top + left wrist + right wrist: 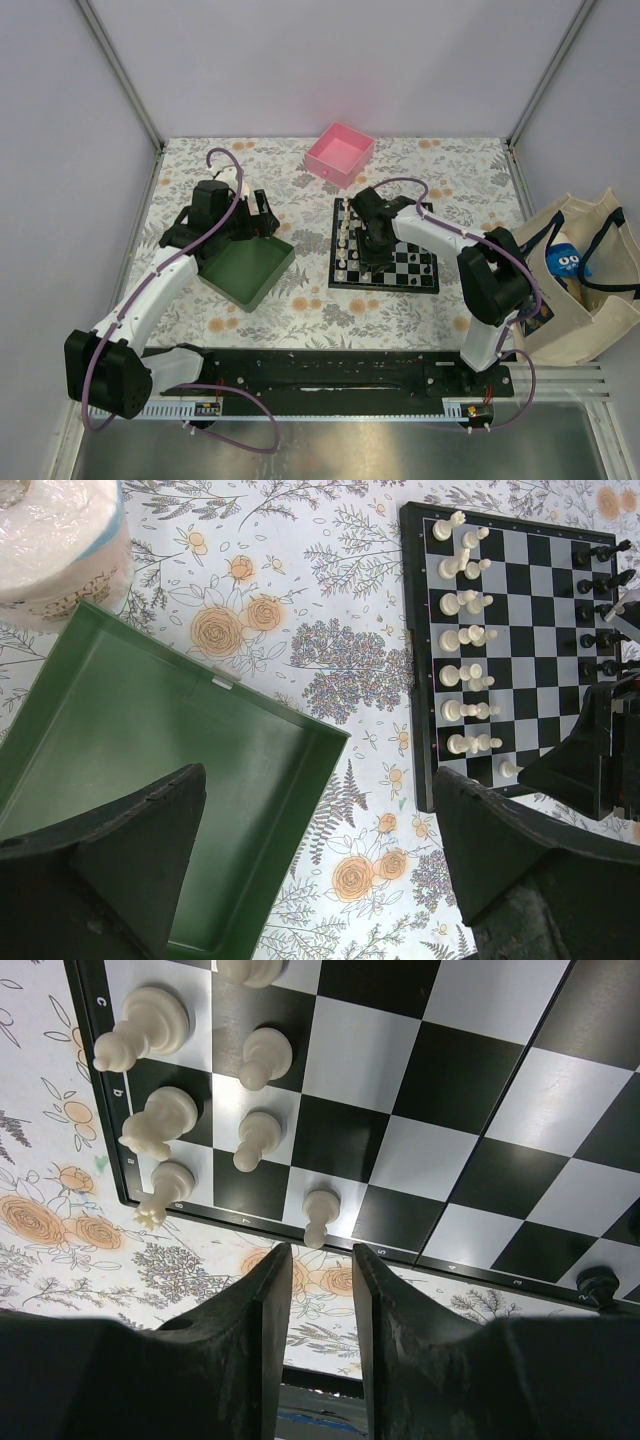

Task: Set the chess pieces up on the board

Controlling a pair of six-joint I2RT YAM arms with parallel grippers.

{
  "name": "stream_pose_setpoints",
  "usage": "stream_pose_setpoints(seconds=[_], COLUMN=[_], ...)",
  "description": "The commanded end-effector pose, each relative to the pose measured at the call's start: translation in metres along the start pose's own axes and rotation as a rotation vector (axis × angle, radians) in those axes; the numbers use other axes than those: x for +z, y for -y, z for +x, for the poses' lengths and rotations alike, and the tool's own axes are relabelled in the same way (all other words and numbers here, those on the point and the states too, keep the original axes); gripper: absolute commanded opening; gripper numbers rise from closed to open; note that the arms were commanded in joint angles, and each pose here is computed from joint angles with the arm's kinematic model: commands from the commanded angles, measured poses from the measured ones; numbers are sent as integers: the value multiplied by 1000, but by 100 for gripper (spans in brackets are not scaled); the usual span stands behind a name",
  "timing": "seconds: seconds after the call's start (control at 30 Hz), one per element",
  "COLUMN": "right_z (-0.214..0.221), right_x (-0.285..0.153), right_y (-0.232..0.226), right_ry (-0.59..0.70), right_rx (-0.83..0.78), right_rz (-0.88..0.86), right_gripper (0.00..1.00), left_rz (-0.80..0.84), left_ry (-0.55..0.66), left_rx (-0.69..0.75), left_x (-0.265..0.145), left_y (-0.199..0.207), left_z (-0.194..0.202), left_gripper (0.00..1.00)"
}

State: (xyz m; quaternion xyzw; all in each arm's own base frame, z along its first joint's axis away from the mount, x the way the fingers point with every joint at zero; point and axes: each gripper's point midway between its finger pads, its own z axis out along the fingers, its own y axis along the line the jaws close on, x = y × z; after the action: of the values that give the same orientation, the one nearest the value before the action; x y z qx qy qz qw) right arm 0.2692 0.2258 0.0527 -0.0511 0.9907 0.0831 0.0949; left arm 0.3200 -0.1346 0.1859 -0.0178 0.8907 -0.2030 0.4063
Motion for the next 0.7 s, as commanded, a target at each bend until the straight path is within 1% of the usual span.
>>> stream_pose_setpoints(seconds=[0.0,0.07,0.17,0.67], right_z=[-5,-5,-5,-4], right_x=[-4,-2,1,10], right_y=[-8,-9,-9,-10], right_ry=[29,23,14,-5], right_rx=[-1,-1,-2,-6], right_rz=[-21,-21,-21,-23], right_gripper=[38,36,32,33], left_rz=[34,33,31,33], left_ry=[38,35,36,31], left_rx=[5,5,5,3], left_x=[-1,0,0,1], left_y=[8,8,8,7], left_z=[-10,-10,-9,-9], left_gripper=[99,99,99,99])
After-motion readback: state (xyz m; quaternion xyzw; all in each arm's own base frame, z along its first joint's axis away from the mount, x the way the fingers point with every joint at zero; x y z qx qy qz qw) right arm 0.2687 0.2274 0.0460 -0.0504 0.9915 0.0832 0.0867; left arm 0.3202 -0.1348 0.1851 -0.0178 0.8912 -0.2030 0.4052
